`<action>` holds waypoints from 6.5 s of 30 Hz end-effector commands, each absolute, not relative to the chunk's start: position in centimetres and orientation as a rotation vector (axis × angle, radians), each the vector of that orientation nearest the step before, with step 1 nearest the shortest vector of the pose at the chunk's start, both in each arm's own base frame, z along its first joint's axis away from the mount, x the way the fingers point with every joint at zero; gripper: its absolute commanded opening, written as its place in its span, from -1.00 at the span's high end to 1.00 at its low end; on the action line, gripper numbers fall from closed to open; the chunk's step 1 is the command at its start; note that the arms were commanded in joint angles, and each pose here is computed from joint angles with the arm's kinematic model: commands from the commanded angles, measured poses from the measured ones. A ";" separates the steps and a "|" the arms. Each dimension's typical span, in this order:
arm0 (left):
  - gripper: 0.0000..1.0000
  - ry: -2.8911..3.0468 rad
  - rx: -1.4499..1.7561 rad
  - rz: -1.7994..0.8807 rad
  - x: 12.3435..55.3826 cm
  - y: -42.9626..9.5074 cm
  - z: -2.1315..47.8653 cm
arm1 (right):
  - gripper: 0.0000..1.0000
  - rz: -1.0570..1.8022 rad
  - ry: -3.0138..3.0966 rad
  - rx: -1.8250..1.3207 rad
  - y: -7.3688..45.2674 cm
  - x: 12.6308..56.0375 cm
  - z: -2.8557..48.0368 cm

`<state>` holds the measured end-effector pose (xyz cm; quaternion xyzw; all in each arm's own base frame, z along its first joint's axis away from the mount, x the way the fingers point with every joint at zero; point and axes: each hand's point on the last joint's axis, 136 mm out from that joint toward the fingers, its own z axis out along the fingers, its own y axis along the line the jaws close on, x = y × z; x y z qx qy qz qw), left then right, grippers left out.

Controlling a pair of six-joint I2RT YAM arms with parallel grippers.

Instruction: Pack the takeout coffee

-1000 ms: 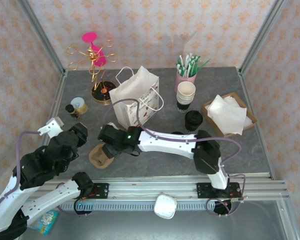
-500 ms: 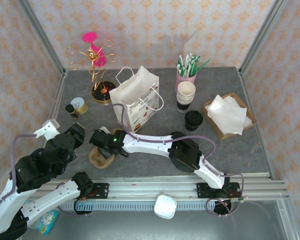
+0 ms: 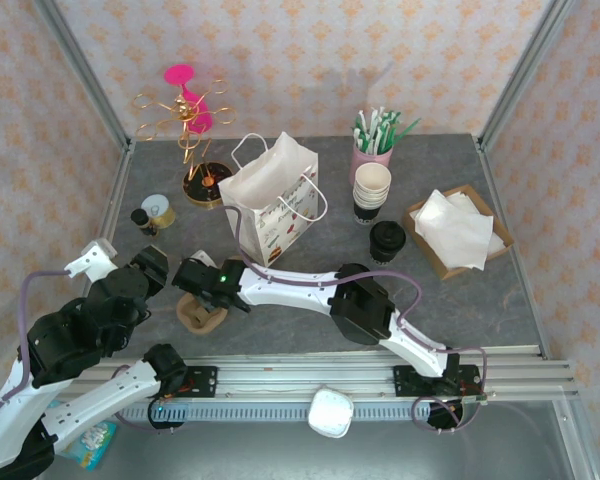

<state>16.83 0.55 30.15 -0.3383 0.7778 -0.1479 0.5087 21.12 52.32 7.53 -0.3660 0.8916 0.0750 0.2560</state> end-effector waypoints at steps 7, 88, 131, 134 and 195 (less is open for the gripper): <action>-0.08 1.844 -0.836 -0.330 16.5 1.5 30.3 | 0.02 0.151 2.433 -0.942 51.5 21.5 8.8; 0.28 2.409 -0.813 -0.681 15.6 -10.0 8.8 | 0.06 0.281 2.740 -0.451 41.6 18.6 7.8; 1.00 2.363 -0.815 -0.665 16.5 -9.8 10.6 | -0.45 0.358 2.666 -0.488 41.0 18.0 11.0; 1.00 2.372 -0.812 -0.656 16.4 -9.8 10.3 | -0.49 0.362 2.674 -0.495 40.8 17.7 11.0; 1.00 2.329 -0.798 -0.686 17.0 -10.0 11.8 | 0.38 0.704 1.666 -1.743 45.7 10.8 12.0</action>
